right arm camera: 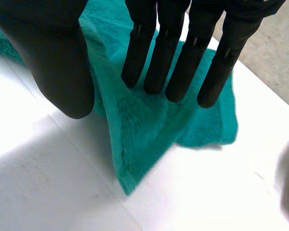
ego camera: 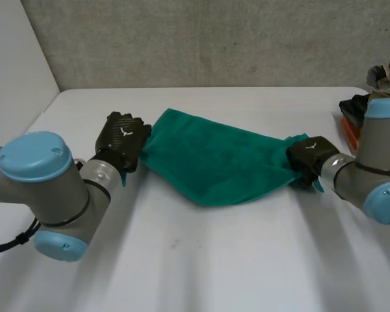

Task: Fold the laundry.

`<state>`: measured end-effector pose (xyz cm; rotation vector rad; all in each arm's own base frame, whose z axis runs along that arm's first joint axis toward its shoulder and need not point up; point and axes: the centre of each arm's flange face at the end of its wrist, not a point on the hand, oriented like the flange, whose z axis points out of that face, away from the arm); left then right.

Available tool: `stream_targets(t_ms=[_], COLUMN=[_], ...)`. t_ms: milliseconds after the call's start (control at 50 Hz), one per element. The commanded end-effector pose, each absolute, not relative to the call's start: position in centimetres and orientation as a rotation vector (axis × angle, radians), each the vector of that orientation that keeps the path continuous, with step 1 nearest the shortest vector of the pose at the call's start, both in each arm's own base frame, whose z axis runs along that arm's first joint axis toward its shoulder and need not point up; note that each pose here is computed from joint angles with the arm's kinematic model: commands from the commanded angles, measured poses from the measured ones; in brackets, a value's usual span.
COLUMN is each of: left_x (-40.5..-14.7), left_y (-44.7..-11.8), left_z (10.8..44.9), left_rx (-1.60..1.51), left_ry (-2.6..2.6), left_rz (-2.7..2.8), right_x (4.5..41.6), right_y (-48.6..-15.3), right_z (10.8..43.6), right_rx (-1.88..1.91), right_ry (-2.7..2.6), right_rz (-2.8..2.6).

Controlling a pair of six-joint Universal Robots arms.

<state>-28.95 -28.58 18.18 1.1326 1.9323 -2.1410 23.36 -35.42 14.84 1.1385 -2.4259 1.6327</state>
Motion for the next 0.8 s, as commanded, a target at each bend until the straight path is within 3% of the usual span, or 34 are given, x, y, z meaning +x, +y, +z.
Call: stream_targets(t_ms=[20, 220, 340, 460, 560, 640, 720, 800], left_x=[-28.8, -28.4, -27.9, -26.2, -23.4, -22.1, -22.1, -22.6], left_y=[-27.2, -26.5, -26.1, -24.7, -22.5, -20.5, -19.7, -20.8], left_z=[19.5, 19.2, 20.2, 25.1, 32.3, 35.6, 35.5, 33.2], left_rx=[1.174, 1.187, 1.176, 1.105, 0.988, 0.957, 1.020, 1.074], left_ry=[1.907, 1.928, 1.912, 1.836, 1.708, 1.667, 1.728, 1.828], left_rz=[-2.189, -2.170, -2.166, -2.227, -2.315, -2.341, -2.302, -2.223], right_x=[22.6, 21.8, 20.9, 18.6, 16.2, 15.7, 16.3, 17.2], right_y=[-35.9, -36.5, -36.6, -33.3, -29.3, -27.0, -26.4, -27.0], right_z=[15.4, 13.6, 15.4, 22.9, 29.0, 34.3, 35.4, 33.0], right_rx=[1.140, 1.177, 1.159, 1.253, 1.359, 1.284, 1.277, 1.347], right_ry=[-2.420, -2.413, -2.362, -2.171, -2.029, -1.916, -1.926, -2.007], right_rz=[1.642, 1.584, 1.602, 1.544, 1.416, 1.545, 1.646, 1.589])
